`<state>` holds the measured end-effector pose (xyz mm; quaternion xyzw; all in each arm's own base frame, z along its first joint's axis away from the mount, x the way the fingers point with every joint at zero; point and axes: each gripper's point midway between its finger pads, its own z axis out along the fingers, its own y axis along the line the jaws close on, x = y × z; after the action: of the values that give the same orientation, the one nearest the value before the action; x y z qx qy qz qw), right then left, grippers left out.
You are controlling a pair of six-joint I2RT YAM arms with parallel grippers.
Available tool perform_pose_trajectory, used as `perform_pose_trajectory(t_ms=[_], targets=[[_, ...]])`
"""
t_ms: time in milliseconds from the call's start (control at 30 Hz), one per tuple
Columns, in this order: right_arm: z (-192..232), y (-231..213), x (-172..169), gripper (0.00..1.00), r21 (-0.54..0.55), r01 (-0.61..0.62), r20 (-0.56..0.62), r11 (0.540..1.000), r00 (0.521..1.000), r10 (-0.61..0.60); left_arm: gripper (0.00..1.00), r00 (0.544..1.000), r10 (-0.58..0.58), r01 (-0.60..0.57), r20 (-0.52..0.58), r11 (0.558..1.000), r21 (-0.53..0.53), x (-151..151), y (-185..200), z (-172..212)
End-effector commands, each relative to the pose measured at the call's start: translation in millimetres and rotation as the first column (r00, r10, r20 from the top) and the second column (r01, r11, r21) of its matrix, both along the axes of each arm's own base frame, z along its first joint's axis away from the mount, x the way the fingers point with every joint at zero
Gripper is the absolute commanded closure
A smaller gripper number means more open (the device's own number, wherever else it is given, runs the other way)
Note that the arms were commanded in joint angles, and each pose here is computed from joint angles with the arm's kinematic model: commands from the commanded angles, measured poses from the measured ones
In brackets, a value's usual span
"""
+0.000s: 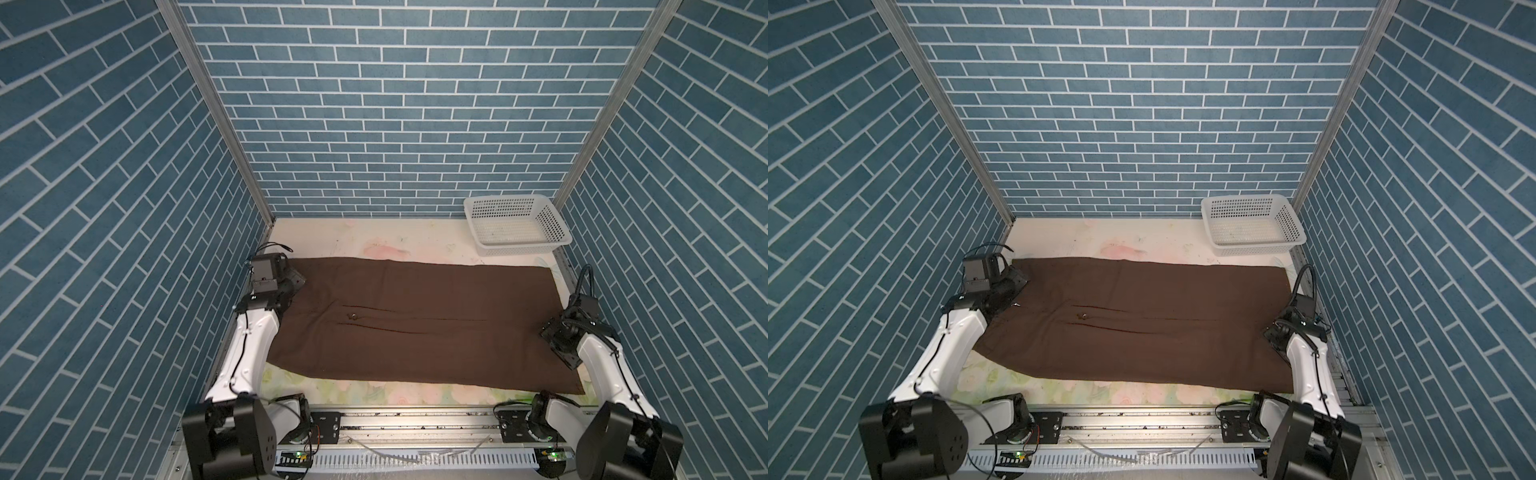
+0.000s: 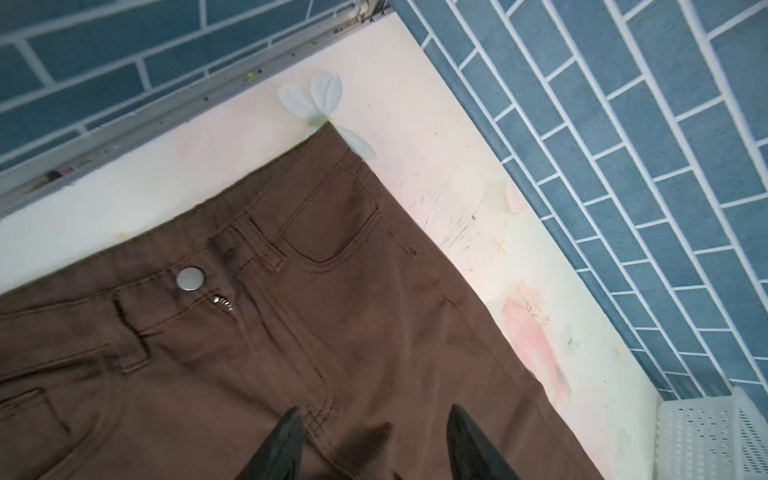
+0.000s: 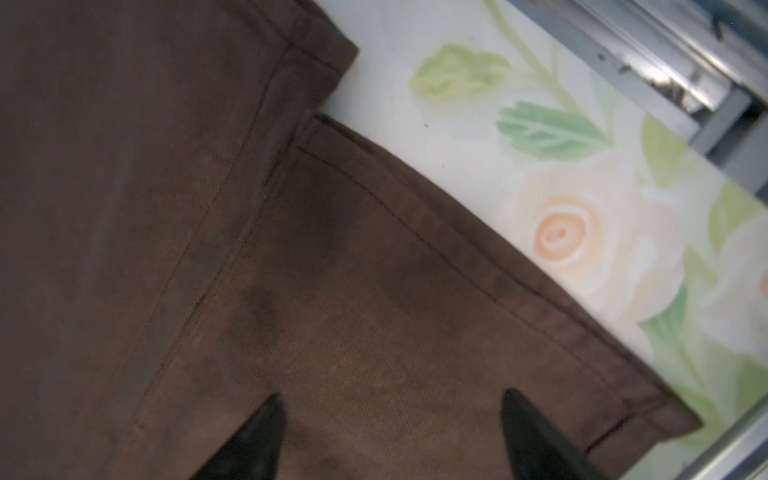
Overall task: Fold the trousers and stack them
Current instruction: 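Release the trousers and draw both grippers back toward the robot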
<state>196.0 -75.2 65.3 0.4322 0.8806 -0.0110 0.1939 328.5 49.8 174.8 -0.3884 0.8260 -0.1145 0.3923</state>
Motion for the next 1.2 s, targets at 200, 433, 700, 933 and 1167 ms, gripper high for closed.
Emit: perform_pose_trajectory(t_ms=[200, 433, 700, 933, 1167], targets=[[-6, 9, -39, 0.01, 0.066, 0.136, -0.104, 0.989, 0.986, -0.128, 0.40, 0.989, -0.038, 0.034, -0.144, 0.999, -0.036, -50, -13, -48], [-2, -13, -66, 0.06, -0.028, 0.283, -0.186, 0.959, 0.941, -0.283, 0.38, 0.991, -0.058, 0.050, -0.124, 0.996, -0.070, -52, -20, -66], [-25, -32, -84, 0.06, 0.011, 0.500, -0.200, 0.866, 0.850, -0.488, 0.38, 0.979, -0.110, 0.088, -0.172, 0.987, -0.131, -44, -30, -94], [-52, -34, -91, 0.19, 0.077, 0.558, -0.240, 0.826, 0.814, -0.528, 0.38, 0.975, -0.121, 0.098, -0.187, 0.987, -0.128, -45, -31, -97], [-59, -39, -89, 0.47, 0.120, 0.591, -0.229, 0.797, 0.798, -0.557, 0.38, 0.979, -0.108, 0.089, -0.173, 0.990, -0.113, -46, -28, -88]])
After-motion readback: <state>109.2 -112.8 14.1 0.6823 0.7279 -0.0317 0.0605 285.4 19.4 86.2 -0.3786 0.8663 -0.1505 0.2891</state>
